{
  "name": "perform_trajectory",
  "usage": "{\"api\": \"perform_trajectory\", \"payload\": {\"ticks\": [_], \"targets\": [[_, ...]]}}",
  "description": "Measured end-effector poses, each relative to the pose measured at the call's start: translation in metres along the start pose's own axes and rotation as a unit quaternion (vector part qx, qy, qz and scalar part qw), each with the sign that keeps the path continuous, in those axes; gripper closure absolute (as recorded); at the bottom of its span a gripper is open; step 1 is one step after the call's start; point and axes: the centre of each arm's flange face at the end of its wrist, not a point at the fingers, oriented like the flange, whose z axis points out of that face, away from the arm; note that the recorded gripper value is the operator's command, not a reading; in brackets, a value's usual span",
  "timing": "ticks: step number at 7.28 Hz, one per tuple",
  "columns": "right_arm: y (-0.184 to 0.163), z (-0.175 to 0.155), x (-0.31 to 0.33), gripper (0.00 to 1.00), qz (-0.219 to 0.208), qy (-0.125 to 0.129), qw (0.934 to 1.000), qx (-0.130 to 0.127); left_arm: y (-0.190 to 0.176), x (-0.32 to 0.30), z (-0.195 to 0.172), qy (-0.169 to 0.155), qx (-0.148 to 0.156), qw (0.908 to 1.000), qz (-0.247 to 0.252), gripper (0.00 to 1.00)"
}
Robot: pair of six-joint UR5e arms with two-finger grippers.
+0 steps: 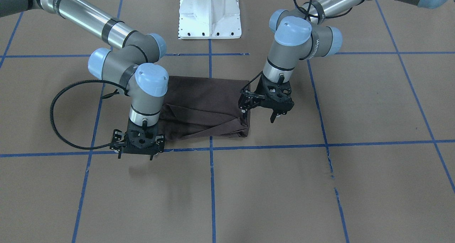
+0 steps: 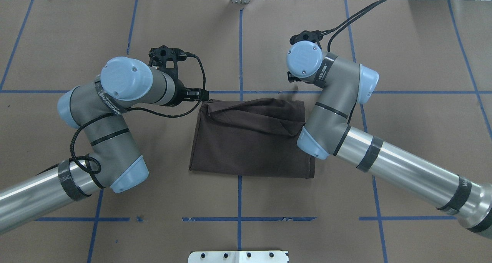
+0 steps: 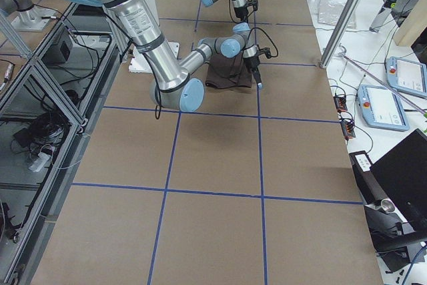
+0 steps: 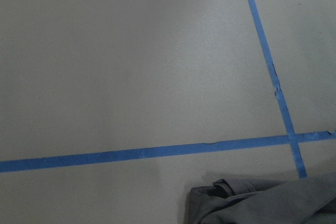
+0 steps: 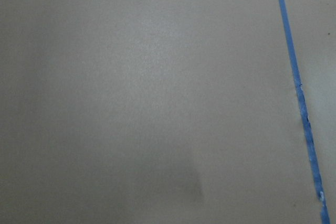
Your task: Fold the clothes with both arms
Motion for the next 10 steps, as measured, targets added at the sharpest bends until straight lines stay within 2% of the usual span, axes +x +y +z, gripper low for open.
{"api": "perform_trajectory", "payload": {"ticks": [1, 2, 3, 6, 10], "targets": [[-0.016, -0.015, 0.011, 0.0, 0.009, -0.031, 0.9994, -0.012, 0.004, 0.005, 0.004, -0.002, -0.004, 1.0, 0.0, 0.0], [-0.027, -0.036, 0.019, 0.0, 0.014, -0.056, 0.9982, -0.014, 0.013, 0.01, 0.013, -0.006, -0.011, 0.9999, 0.002, 0.0], [-0.035, -0.056, 0.027, 0.0, 0.017, -0.07, 0.9973, -0.015, 0.028, 0.018, 0.023, -0.012, -0.015, 0.9998, 0.01, 0.0], [-0.039, -0.087, 0.042, 0.0, 0.012, -0.076, 0.997, -0.014, 0.076, 0.042, 0.045, -0.025, -0.014, 0.9986, 0.044, 0.0], [-0.037, -0.088, 0.048, 0.0, 0.012, -0.075, 0.997, -0.014, 0.075, 0.055, 0.057, -0.041, -0.02, 0.9978, 0.048, 0.0]]}}
